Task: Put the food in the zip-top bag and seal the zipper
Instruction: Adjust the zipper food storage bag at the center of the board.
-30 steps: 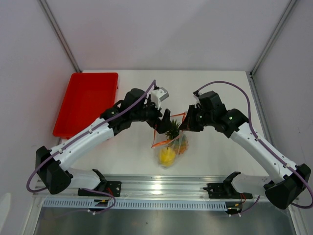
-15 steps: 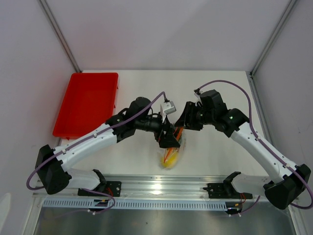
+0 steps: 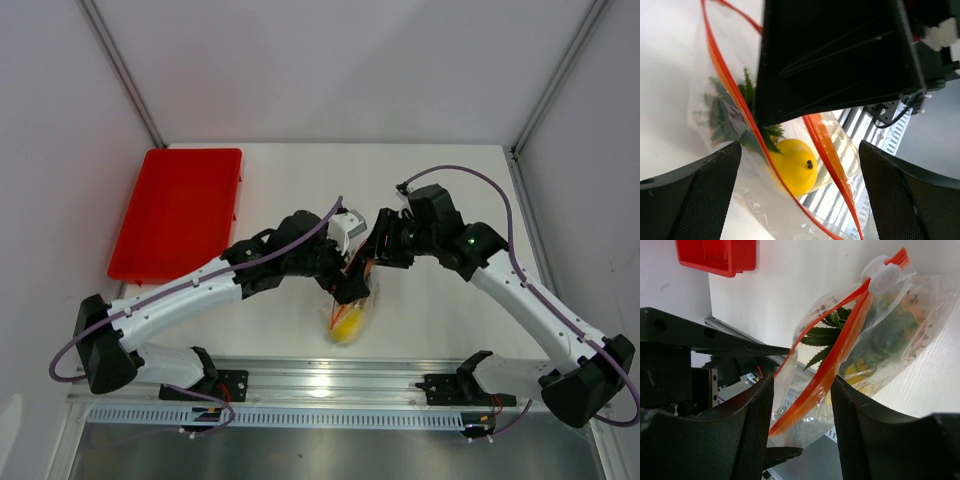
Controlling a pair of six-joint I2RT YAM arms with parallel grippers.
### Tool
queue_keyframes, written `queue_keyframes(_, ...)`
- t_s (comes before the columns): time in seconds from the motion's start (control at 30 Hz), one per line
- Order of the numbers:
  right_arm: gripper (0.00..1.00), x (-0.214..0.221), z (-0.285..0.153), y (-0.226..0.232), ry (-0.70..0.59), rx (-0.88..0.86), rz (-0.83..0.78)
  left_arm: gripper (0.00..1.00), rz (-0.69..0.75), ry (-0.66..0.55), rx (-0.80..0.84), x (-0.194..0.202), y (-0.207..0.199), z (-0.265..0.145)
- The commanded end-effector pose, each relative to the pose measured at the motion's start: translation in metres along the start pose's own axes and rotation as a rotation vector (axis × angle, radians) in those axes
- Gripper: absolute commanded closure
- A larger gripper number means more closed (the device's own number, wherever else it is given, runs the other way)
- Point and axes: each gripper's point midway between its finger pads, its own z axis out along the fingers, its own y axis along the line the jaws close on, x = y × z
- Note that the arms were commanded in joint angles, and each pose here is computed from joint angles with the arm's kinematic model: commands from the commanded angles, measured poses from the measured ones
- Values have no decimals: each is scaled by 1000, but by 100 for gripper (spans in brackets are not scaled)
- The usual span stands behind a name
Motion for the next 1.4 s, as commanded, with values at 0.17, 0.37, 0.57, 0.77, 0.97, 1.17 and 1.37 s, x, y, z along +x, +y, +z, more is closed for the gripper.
queue_keyframes(0.17,48,-27,-18,-13,-74,31,-56,7,-18,45,-93,-14,8,-5)
queue_keyframes(0.37,48,-51,-43,-51,-127,52,-7,17,-17,103,-44,-6,2,0)
queue_keyframes(0.57,48,-51,-50,-64,-135,39,18,9,-44,104,-12,-7,-4,4)
queue_keyframes(0.77,48,-57,-59,-57,-178,-5,-24,14,-42,115,-8,-9,-5,5)
queue_keyframes(0.97,47,-50,-50,-45,-143,-195,-87,32,-24,164,79,-3,-14,7)
queue_keyframes(1.17,46,-44,-48,-36,-157,-306,-110,60,-56,179,148,0,-16,2)
queue_keyframes(1.37,48,-43,-51,-32,-165,-336,-193,99,-72,162,176,0,-14,-6)
